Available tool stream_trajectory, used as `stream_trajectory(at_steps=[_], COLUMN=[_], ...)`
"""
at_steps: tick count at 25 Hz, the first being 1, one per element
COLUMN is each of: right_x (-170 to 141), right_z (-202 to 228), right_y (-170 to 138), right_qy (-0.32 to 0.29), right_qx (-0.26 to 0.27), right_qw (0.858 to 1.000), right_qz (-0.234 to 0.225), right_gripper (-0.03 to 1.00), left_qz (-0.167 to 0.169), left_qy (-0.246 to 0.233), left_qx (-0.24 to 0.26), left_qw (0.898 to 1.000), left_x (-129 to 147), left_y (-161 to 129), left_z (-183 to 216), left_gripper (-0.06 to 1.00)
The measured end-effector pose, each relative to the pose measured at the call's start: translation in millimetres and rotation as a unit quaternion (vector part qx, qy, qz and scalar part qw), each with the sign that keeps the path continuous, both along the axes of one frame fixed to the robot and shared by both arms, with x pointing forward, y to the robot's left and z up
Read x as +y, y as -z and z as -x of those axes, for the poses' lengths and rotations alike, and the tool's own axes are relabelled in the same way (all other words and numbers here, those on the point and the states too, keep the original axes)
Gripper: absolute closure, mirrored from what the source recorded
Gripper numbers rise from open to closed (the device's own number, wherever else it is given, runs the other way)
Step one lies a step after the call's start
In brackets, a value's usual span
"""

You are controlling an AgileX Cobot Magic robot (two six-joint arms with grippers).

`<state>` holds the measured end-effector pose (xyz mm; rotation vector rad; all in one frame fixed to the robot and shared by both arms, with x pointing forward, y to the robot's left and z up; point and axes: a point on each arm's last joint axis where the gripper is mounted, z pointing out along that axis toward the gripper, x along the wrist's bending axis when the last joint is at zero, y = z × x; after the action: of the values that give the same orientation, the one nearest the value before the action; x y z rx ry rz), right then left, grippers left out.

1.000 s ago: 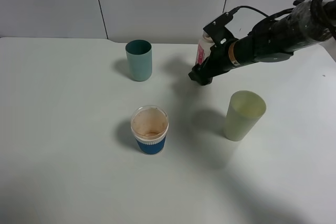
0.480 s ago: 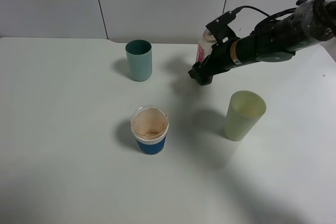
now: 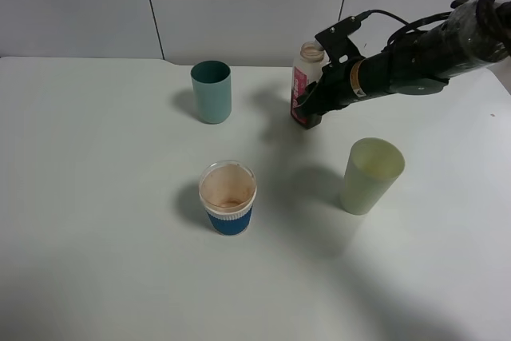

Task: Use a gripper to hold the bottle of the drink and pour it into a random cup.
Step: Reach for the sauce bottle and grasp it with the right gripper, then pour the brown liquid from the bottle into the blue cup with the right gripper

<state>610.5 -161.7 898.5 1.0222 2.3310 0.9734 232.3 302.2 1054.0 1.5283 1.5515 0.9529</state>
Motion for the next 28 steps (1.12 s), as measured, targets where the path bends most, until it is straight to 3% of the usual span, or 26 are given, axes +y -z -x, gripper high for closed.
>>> stream_trajectory(at_steps=[14,28], right_x=[-3.4,-2.7], right_z=[0.8,14.7], right_y=[-6.2,-76.4], right_qy=[0.001,0.039], right_qx=[-0.007,-0.042], right_qw=[1.0,0.998], right_qz=[0.022,-0.023], right_gripper=[0.6,0.6], left_qz=[0.0,0.0], left_qy=[0.0,0.0], left_qx=[0.0,0.0], left_qw=[1.0,1.0], left_x=[0.0,0.0], left_y=[0.0,0.0], left_z=[0.0,0.0], left_gripper=[0.02,0.02])
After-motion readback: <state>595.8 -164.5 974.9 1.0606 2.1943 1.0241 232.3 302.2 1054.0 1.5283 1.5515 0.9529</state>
